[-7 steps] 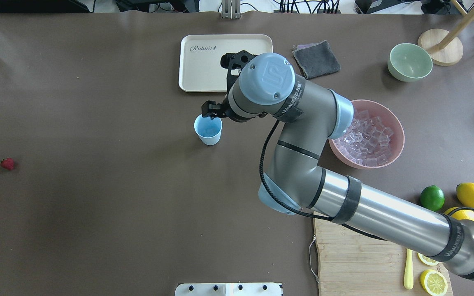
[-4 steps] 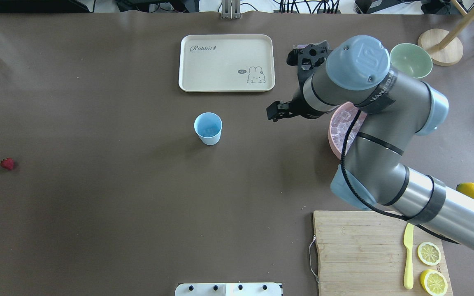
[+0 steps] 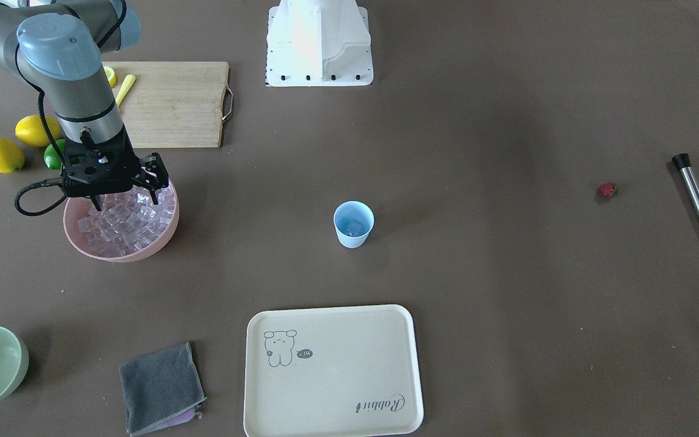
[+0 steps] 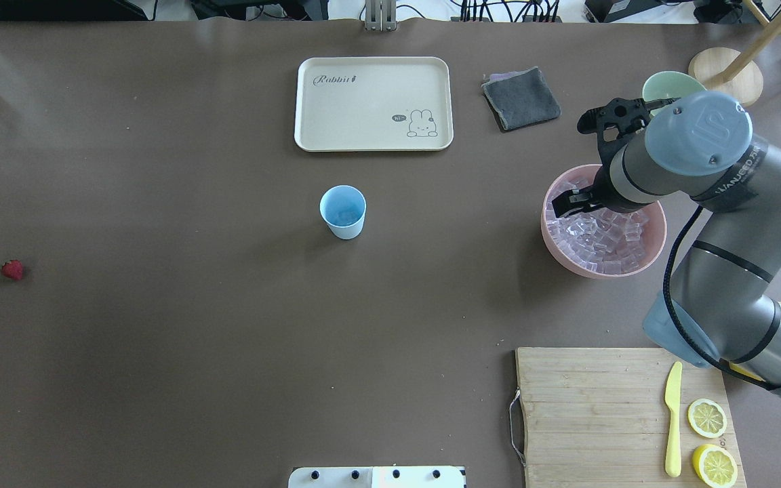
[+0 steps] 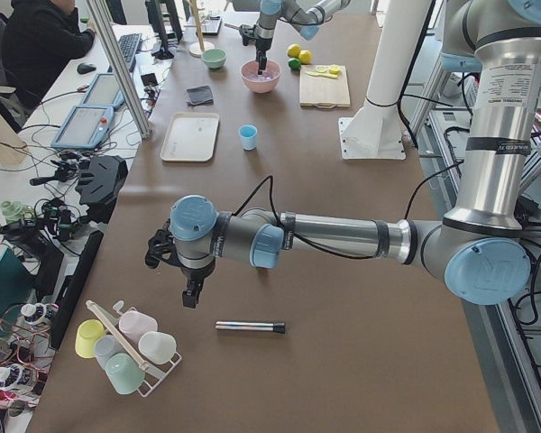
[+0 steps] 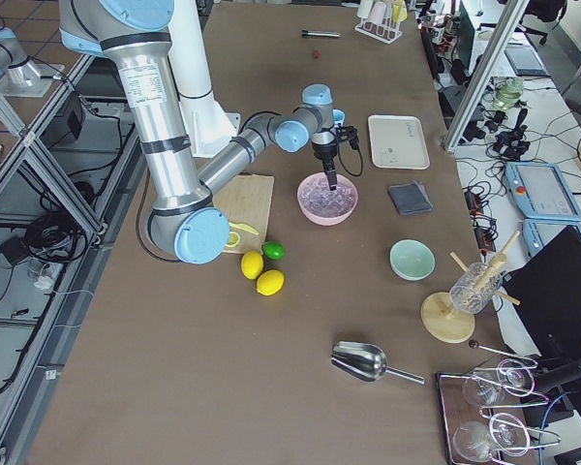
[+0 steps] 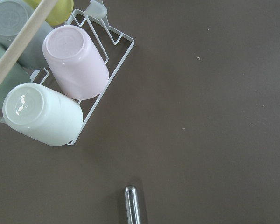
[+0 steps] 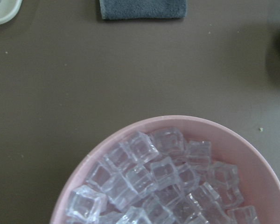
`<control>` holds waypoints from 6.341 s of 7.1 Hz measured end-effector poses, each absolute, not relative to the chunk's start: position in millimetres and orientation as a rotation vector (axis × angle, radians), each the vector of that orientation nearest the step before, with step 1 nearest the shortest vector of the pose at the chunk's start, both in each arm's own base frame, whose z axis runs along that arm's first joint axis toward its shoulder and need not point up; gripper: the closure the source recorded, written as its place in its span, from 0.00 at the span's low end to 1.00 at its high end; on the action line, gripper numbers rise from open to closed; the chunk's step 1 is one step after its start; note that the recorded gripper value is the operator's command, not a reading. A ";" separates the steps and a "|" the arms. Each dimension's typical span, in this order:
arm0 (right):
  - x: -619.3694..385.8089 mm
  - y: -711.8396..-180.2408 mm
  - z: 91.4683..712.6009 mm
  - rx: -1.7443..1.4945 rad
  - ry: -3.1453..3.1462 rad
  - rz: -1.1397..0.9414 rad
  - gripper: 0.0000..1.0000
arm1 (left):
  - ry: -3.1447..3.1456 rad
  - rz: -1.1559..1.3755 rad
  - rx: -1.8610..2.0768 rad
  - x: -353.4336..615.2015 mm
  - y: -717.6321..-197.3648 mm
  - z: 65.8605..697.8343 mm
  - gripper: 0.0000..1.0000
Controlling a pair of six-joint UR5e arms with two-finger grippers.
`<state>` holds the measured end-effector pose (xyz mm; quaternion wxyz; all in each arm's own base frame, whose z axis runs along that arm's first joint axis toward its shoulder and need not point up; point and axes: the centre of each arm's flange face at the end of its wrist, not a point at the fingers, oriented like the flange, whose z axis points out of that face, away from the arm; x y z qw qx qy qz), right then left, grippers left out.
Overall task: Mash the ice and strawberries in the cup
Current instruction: 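Move the right gripper back over the pink bowl, then lower the right gripper into the ice and close on a cube, then carry the ice cube with the right gripper over the light-blue cup, then open the right gripper to drop the ice cube into the cup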
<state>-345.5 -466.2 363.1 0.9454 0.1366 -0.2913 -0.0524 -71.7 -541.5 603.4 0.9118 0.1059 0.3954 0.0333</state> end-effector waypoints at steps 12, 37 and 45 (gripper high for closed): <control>-374.4 -437.4 395.9 0.268 -0.339 -0.263 0.46 | 0.815 0.069 0.205 -71.0 -538.0 613.0 0.01; -527.3 -432.4 141.2 0.361 -0.815 0.037 0.95 | 0.815 0.073 0.220 -71.1 -540.7 603.4 0.01; -609.7 -460.6 120.1 0.433 -0.939 0.269 0.12 | 0.815 0.075 0.222 -70.9 -540.4 603.3 0.01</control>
